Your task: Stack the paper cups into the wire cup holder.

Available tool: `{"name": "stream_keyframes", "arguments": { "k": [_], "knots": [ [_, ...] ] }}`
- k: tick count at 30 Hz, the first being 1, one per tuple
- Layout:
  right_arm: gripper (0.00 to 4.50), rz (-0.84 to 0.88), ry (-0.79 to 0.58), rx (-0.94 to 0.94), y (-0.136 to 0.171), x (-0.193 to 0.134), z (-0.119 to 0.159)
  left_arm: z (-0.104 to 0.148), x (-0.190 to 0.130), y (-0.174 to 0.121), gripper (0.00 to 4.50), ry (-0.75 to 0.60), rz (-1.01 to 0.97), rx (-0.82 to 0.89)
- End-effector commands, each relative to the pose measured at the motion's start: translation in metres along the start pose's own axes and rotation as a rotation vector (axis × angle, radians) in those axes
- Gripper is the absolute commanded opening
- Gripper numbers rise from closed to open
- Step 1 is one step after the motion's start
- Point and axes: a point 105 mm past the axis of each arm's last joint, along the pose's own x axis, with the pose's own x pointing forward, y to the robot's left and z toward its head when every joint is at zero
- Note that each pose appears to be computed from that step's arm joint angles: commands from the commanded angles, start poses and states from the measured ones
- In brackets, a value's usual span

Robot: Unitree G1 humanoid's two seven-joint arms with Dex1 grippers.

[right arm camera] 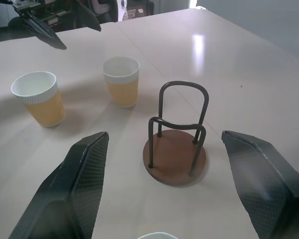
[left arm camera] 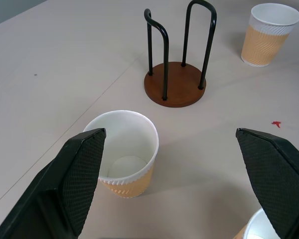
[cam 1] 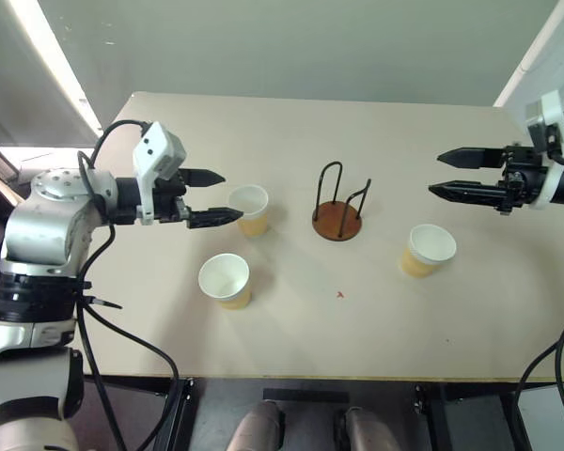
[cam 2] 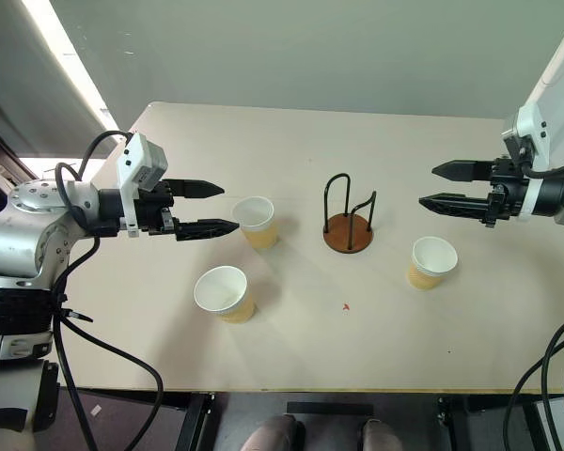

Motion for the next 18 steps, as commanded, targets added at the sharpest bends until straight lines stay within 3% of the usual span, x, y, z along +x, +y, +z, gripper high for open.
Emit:
{"name": "stream_keyframes", "arguments": {
  "k": [1,18],
  "knots": [
    [3.78,-0.031,0.006,-0.054,-0.003,-0.011,0.011,0.019,-0.008,0.000,4.48,-0.047,0.017,0.058],
    [3.78,0.018,0.150,-0.079,0.014,-0.007,-0.013,0.017,0.013,-0.003,4.48,-0.044,-0.052,0.067]
  ]
}}
